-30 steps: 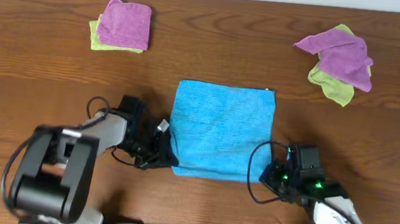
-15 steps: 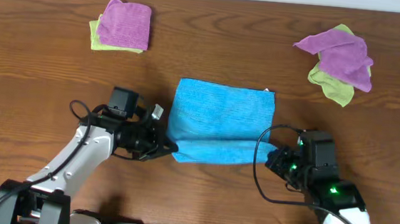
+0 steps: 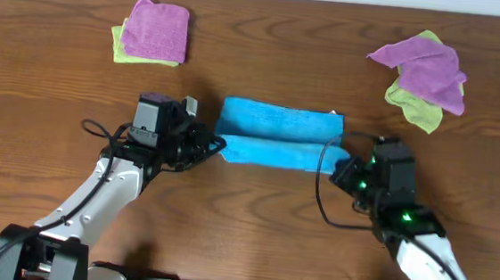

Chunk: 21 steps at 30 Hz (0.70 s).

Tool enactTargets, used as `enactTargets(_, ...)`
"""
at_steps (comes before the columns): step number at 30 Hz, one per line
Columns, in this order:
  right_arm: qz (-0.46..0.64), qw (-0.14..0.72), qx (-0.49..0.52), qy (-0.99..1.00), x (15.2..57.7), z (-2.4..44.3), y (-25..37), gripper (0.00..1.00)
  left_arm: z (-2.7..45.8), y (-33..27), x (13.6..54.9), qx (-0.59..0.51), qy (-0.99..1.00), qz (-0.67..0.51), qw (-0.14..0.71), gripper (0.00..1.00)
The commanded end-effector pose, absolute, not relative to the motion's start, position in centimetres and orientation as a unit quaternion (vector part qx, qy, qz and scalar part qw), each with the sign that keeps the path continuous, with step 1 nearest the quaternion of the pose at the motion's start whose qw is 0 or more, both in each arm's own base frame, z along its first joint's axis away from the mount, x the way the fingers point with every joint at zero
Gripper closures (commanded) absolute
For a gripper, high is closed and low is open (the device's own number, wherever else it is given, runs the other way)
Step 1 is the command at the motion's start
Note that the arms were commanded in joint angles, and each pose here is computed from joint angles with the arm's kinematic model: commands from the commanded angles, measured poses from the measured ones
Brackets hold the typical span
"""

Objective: Fold the cloth

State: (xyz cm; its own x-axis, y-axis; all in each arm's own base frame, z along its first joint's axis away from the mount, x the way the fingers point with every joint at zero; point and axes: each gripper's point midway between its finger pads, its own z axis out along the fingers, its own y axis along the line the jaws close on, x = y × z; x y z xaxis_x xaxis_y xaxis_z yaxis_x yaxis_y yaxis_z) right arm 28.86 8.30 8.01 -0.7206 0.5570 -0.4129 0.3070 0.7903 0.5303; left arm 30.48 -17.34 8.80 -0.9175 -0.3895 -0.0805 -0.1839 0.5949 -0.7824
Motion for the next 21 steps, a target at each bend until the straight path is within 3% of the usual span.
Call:
enactTargets(1,0.182,0.298,0.249,0.904,29.9,7.4,7.1,0.99,7.9,-15.5,31.8,-0.215,0.889,-0.376,0.148,0.94)
enactTargets(9,0.164,0.32,0.253,0.898,31.0,7.4,6.4,0.99,8.2,-15.0,34.7,-0.228,0.876,-0.373,0.205,0.94)
enactTargets(21,0.128,0.351,0.238,0.896,32.5,7.2,5.3,0.99,6.1,-15.6,38.0,-0.261,0.85,-0.402,0.218,0.94)
